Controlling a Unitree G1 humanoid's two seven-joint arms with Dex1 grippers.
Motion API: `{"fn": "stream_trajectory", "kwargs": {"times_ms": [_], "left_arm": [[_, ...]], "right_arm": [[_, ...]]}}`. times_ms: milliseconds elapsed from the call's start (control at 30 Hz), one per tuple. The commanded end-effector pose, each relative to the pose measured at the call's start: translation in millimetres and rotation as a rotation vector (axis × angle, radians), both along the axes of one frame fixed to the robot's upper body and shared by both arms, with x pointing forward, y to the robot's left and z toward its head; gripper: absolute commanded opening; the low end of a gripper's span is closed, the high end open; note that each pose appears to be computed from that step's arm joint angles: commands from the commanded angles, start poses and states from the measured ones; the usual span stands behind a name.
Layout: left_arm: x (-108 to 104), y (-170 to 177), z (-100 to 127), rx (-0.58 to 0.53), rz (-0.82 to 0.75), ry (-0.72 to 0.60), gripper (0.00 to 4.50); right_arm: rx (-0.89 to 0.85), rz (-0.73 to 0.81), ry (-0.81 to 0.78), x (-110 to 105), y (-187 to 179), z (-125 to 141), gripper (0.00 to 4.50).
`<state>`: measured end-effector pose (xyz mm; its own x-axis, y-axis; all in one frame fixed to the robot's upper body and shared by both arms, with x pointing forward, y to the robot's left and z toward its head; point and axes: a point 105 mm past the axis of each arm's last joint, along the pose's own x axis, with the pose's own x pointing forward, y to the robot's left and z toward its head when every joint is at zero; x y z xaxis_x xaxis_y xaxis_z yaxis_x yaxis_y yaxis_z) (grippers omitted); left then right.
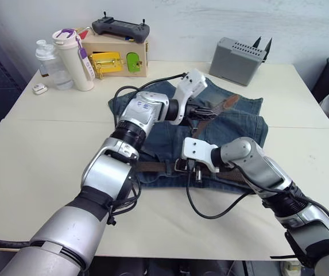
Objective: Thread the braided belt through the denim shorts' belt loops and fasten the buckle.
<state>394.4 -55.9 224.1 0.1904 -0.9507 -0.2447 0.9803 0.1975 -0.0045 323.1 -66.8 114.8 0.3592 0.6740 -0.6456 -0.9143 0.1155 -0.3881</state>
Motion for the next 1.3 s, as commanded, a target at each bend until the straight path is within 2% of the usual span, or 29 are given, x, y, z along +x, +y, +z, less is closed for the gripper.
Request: {"fn": "stream_trajectory", "kwargs": {"times_ms": [33, 167, 333, 500, 600, 700, 800, 967, 1167, 1300], "left_arm": [[-37.2, -35.2, 102.4, -0.252, -0.234, -0.261, 0.00], [-47.4, -47.6, 104.7, -0.254, -0.304, -0.272, 0.00], [-36.7, -44.6, 94.0, -0.218, -0.240, -0.258, 0.00], [-10.0, -15.6, 65.4, -0.149, -0.102, -0.208, 0.00], [-0.5, 1.8, 42.9, -0.137, -0.047, -0.146, 0.00], [1.0, 7.5, 20.9, -0.105, -0.021, -0.123, 0.00], [-2.3, 10.6, -4.7, -0.054, -0.004, -0.124, 0.00], [-10.4, 16.2, -25.9, 0.002, 0.006, -0.147, 0.00], [-15.7, 32.3, -31.9, 0.075, -0.006, -0.246, 0.00], [-17.0, 53.4, -32.1, 0.154, -0.020, -0.378, 0.00]], "right_arm": [[-0.142, 0.102, 0.367, -60.1, 2.6, -98.0, 0.07], [-0.135, 0.122, 0.357, -60.4, 3.5, -95.2, 0.07], [-0.065, 0.067, 0.335, -49.6, 5.5, -80.1, 0.07], [0.112, -0.057, 0.291, -32.9, 0.8, -41.9, 0.07], [0.365, -0.116, 0.299, -29.5, 1.5, -10.0, 0.07], [0.449, -0.172, 0.324, -32.7, -9.8, -0.1, 0.07], [0.591, -0.291, 0.346, -27.4, -24.5, 21.8, 0.07], [0.725, -0.376, 0.333, -29.2, -42.8, 53.6, 0.07], [0.619, -0.417, 0.184, -34.4, -64.9, 68.0, 0.07], [0.514, -0.392, 0.080, -37.4, -69.3, 70.1, 0.07]]}}
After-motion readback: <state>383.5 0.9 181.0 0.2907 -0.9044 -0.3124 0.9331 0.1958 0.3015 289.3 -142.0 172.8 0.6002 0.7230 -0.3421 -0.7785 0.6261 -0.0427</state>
